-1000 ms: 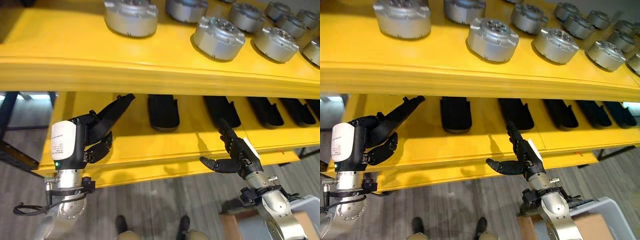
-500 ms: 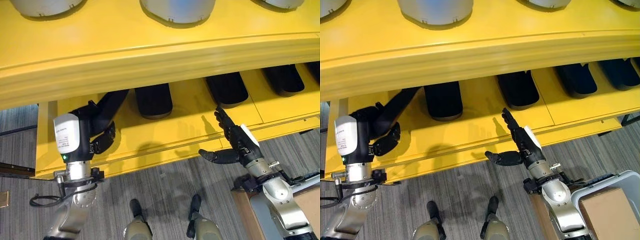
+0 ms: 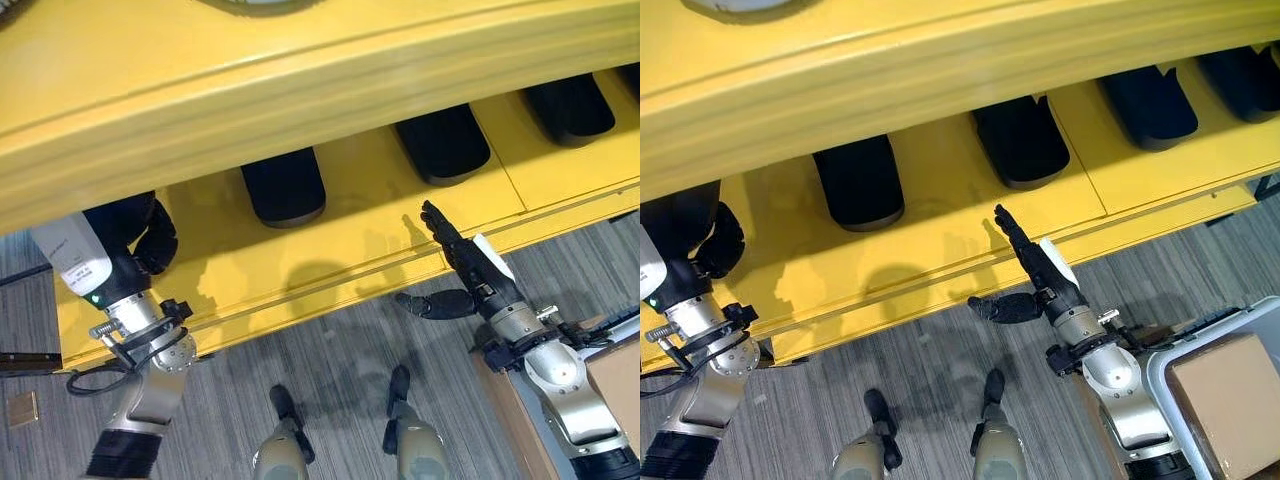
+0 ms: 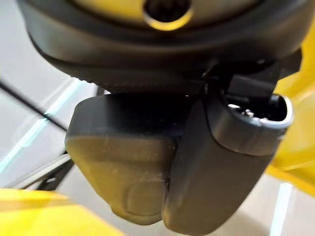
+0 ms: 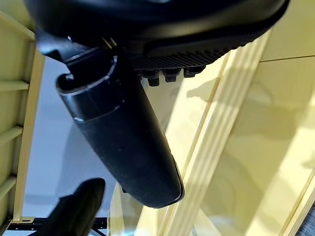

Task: Move parts from the plastic box to the shelf.

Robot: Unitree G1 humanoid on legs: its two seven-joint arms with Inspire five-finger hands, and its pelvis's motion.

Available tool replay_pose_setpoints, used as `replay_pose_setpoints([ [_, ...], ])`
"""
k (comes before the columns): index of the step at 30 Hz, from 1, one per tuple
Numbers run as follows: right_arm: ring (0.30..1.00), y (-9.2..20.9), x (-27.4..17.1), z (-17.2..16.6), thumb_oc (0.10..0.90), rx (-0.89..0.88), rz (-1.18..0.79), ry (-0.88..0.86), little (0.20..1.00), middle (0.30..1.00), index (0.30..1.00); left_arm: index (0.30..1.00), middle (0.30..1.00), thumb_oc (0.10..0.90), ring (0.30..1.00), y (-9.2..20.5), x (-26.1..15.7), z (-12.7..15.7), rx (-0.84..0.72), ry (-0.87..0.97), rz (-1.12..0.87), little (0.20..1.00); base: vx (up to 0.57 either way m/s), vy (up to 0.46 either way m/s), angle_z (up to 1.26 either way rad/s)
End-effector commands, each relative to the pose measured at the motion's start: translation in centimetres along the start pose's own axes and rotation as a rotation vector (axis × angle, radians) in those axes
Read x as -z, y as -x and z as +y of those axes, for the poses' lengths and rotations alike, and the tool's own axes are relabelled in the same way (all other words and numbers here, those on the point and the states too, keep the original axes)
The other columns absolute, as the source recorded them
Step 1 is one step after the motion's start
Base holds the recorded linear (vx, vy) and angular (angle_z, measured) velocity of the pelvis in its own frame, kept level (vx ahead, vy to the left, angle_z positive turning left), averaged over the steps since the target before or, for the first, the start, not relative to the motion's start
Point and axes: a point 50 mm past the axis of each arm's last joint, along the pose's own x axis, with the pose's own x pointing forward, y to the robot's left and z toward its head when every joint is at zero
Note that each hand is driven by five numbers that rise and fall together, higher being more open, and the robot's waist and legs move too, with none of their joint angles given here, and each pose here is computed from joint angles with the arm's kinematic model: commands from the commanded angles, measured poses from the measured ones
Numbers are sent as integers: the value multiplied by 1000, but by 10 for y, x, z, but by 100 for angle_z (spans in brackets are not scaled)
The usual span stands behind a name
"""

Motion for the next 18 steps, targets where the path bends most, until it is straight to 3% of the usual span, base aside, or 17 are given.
replay_pose_setpoints([
  [1,1000,-19,-51,-13,900,29,-287,41,1000,1000,1000,300,300,400,300,-49,-19,32,-320,22,-103,300,-71,-15,-2],
  [10,1000,-43,-85,-16,900,-44,-405,89,1000,1000,1000,300,300,400,300,-81,-27,19,-243,-45,-79,300,-93,-14,7],
  [14,1000,-46,-101,-32,900,40,-490,-50,1000,1000,1000,300,300,400,300,-85,-24,10,-187,-51,-14,300,-97,-36,12],
  [18,1000,-30,-127,-35,900,-2,-721,-194,1000,1000,1000,300,300,400,300,-76,-15,13,-258,7,62,300,-66,-13,3],
])
